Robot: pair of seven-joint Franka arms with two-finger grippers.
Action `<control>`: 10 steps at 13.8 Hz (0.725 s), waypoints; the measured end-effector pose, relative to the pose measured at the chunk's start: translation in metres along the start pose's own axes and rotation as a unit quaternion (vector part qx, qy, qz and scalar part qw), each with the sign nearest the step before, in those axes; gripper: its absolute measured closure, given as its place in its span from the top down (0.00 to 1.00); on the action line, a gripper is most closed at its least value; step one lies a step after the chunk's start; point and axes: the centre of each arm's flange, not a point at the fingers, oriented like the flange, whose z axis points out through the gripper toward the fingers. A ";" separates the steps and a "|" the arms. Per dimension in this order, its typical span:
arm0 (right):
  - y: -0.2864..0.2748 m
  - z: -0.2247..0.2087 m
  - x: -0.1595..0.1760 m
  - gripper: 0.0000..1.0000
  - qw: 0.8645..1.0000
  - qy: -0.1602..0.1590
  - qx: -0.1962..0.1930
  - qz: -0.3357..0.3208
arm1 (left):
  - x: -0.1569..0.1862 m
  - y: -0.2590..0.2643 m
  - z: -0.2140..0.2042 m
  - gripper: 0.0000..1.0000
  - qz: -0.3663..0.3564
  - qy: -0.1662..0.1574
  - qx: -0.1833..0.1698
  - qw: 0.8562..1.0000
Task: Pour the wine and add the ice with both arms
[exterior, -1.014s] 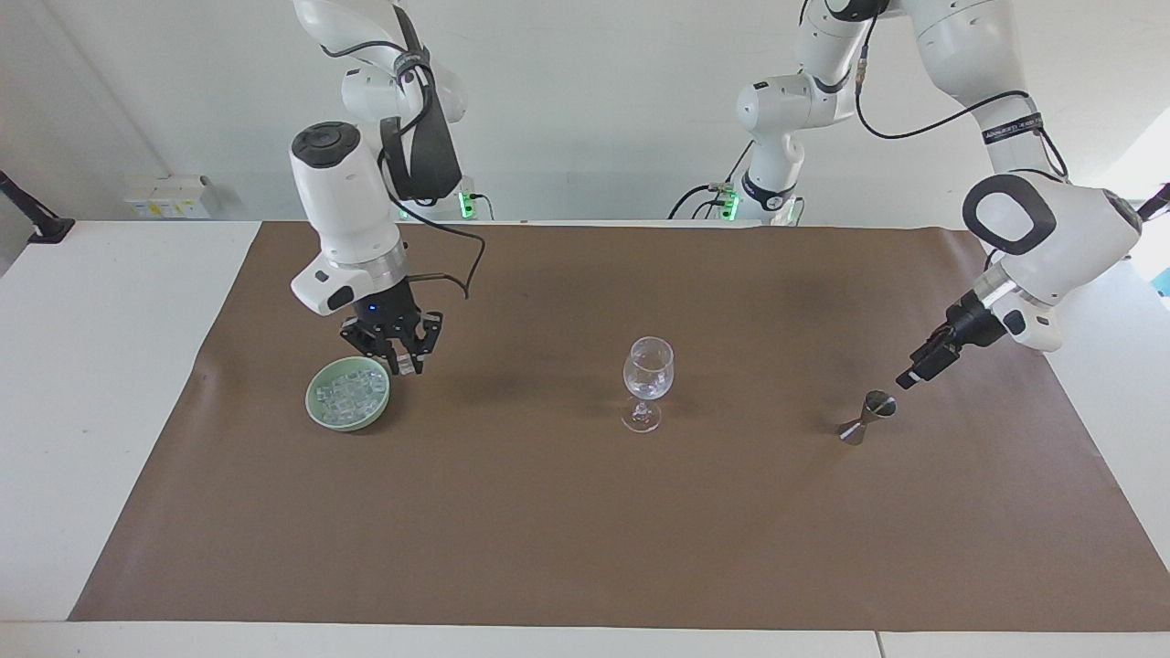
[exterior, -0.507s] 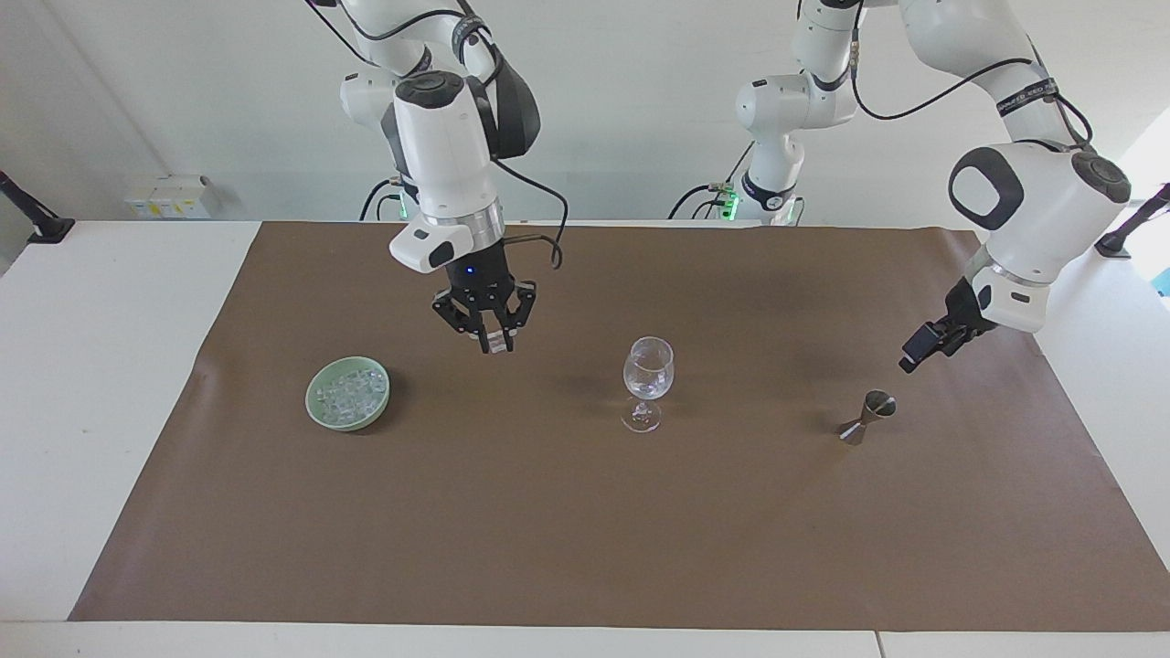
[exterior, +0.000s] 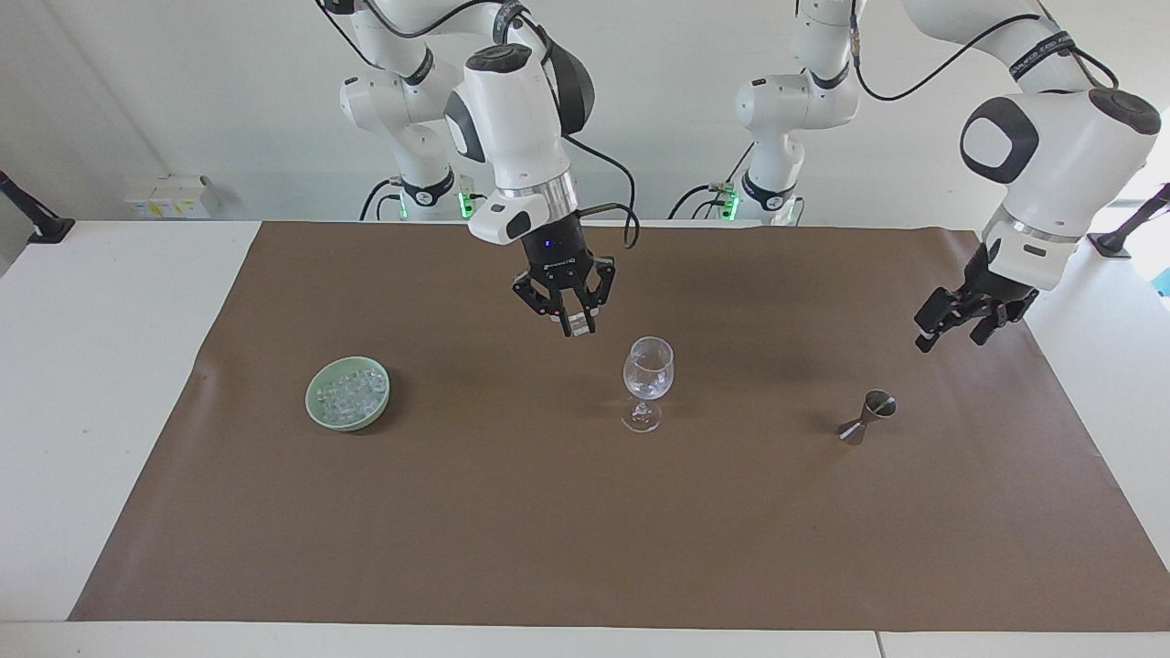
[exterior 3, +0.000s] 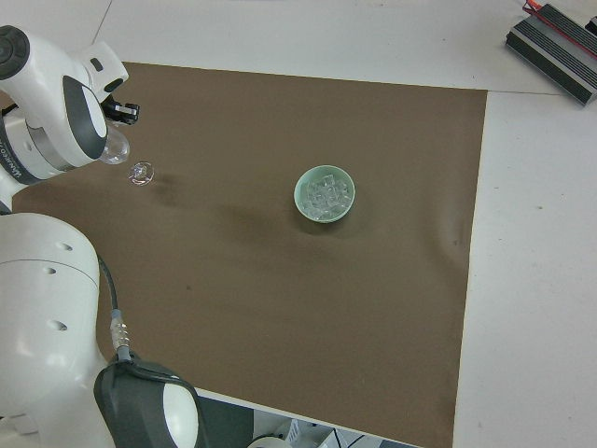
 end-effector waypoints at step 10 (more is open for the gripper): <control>-0.088 0.052 -0.013 0.31 0.998 0.009 0.055 0.023 | 0.000 -0.014 -0.101 1.00 0.059 -0.003 0.034 0.998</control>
